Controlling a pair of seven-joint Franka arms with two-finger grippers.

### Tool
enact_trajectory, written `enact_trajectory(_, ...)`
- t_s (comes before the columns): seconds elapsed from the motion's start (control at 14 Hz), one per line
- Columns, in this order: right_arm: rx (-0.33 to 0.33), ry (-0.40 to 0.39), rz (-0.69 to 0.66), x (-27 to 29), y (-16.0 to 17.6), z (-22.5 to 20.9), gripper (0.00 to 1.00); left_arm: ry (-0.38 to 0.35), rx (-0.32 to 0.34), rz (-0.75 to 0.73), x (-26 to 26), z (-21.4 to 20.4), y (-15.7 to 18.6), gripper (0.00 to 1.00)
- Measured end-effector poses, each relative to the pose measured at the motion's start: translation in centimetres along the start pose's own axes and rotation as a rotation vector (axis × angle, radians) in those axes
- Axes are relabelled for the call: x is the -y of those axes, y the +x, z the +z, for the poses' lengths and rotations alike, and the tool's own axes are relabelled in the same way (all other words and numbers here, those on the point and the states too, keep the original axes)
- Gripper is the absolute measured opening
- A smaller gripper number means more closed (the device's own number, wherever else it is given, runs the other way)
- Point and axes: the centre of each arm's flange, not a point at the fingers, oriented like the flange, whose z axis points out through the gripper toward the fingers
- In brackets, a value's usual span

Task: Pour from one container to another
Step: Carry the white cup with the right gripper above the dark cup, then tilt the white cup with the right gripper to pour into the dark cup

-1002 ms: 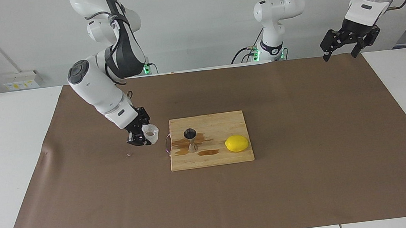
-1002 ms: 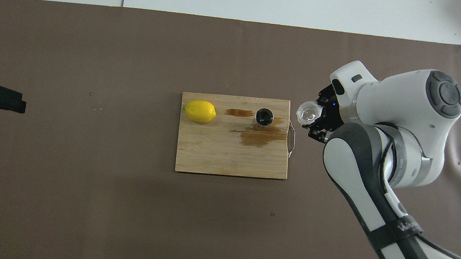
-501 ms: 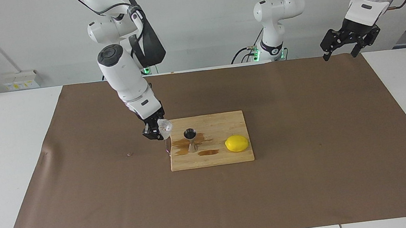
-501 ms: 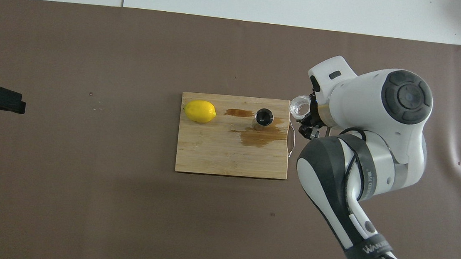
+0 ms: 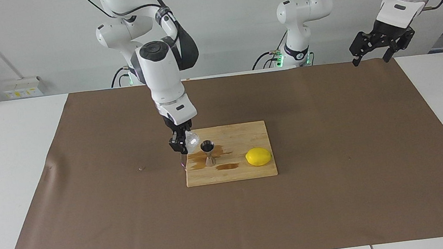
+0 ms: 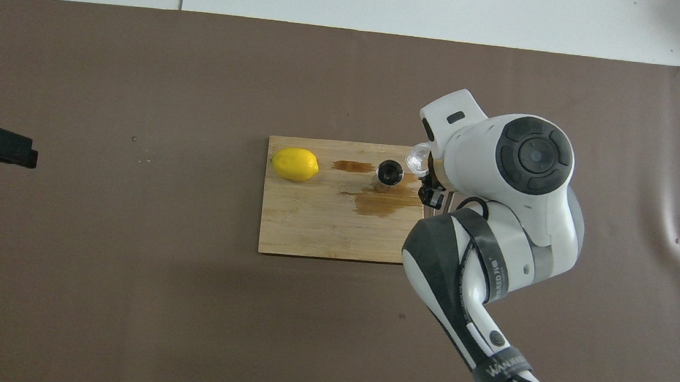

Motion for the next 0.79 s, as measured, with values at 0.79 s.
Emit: enact_trajectory(0.79, 0.081, -0.068, -0.091, 1.5, 2.3, 1.7, 0.50, 0.000, 0.000, 0.000, 0.0, 0.0, 0.0, 1.00)
